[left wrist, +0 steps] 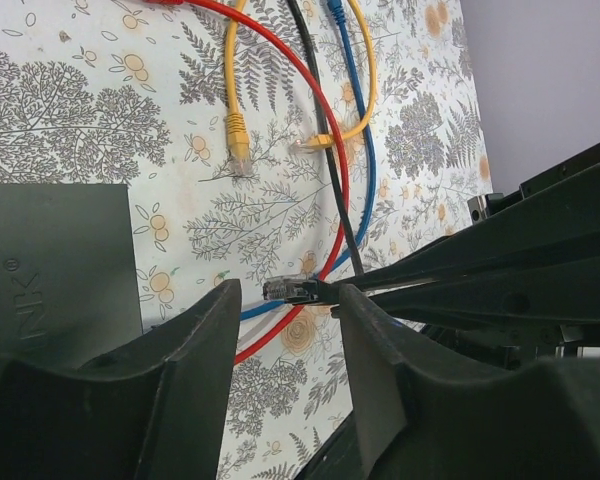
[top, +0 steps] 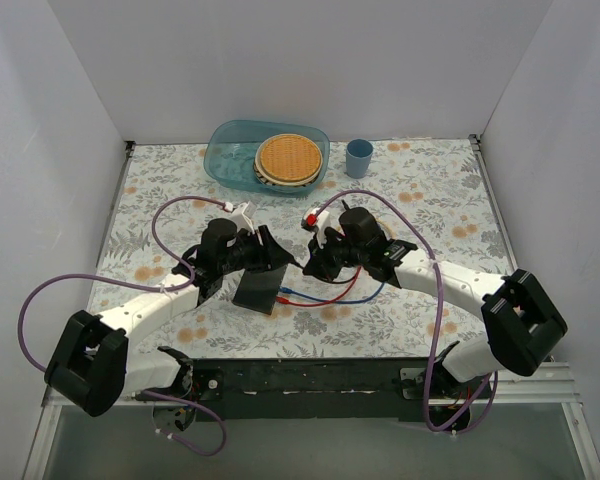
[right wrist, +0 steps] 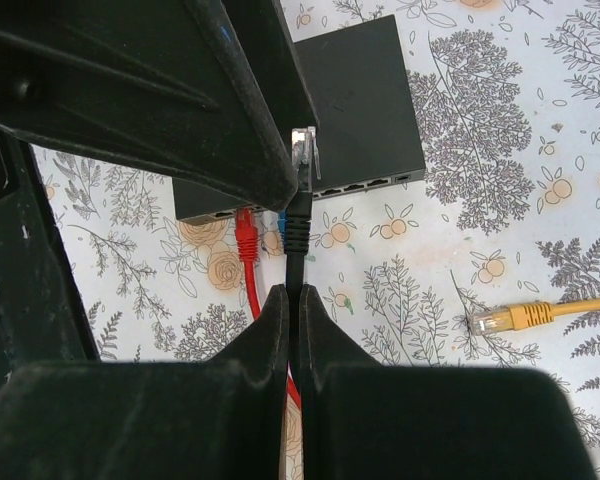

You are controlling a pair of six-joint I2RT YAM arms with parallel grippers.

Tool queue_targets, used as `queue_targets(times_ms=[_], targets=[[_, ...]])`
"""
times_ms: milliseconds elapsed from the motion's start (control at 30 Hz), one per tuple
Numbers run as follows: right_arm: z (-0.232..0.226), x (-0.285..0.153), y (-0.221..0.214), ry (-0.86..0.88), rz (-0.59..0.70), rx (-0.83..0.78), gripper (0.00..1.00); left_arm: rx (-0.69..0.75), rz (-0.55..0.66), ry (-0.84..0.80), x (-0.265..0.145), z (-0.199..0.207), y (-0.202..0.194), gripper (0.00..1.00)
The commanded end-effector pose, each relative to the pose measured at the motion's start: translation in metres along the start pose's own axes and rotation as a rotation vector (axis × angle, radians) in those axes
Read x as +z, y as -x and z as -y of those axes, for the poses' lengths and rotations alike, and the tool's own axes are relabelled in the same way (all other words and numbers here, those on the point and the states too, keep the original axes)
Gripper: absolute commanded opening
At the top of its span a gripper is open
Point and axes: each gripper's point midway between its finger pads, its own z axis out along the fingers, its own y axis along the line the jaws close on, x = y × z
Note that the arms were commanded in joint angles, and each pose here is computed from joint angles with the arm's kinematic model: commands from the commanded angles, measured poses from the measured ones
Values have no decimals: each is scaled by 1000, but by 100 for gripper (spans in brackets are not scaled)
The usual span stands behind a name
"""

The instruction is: Insert the plug into the switch port

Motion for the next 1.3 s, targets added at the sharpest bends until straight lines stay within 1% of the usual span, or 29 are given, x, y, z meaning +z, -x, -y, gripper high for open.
queue_targets(times_ms=[0, 167, 267, 300, 333, 400, 500, 533, 567, 600, 667, 700, 767, 800, 900, 967, 1033, 1200, 1267], targets=[[-13, -6, 22, 40, 88, -40, 1, 18, 1, -40, 0, 8, 0, 41], [-20, -9, 26, 66, 112, -43, 1, 14, 0, -50, 3, 9, 1, 33], [-21, -9, 25, 70, 109, -44, 1, 12, -3, -51, 5, 9, 1, 25], [-23, -9, 24, 77, 108, -44, 1, 10, -2, -52, 5, 9, 0, 20], [-25, -10, 24, 83, 111, -48, 1, 7, 5, -56, 5, 9, 1, 9], [-25, -10, 23, 80, 111, -48, 1, 3, 9, -60, 3, 9, 0, 0], [-22, -9, 21, 63, 102, -42, 1, 10, 19, -67, 2, 11, 1, 0], [-21, -8, 19, 60, 92, -37, 4, 14, 23, -66, 1, 11, 2, 0], [-20, -8, 22, 57, 95, -38, 8, 22, 25, -64, 0, 10, 2, 0], [-19, -7, 23, 54, 94, -37, 16, 32, 33, -66, -2, 11, 3, 0], [-19, -6, 24, 54, 85, -33, 25, 50, 37, -55, -3, 8, 2, 0], [-18, -7, 28, 50, 94, -37, 33, 60, 44, -52, -4, 7, 3, 0], [-18, -9, 33, 47, 108, -43, 42, 81, 56, -51, -9, 6, 1, 0], [-18, -11, 38, 48, 121, -48, 49, 102, 62, -47, -11, 4, 1, 0], [-20, -19, 51, 73, 155, -59, 60, 165, 89, -64, -19, 5, 1, 0], [-24, -23, 55, 115, 172, -39, 63, 202, 116, -90, -27, 11, 3, 0], [-33, -30, 62, 197, 200, -30, 64, 251, 136, -134, -34, 19, 4, 0], [-56, -43, 71, 395, 238, -4, 66, 337, 198, -263, -55, 47, 7, 0], [-65, -46, 76, 459, 249, 7, 65, 362, 203, -311, -60, 57, 6, 0]])
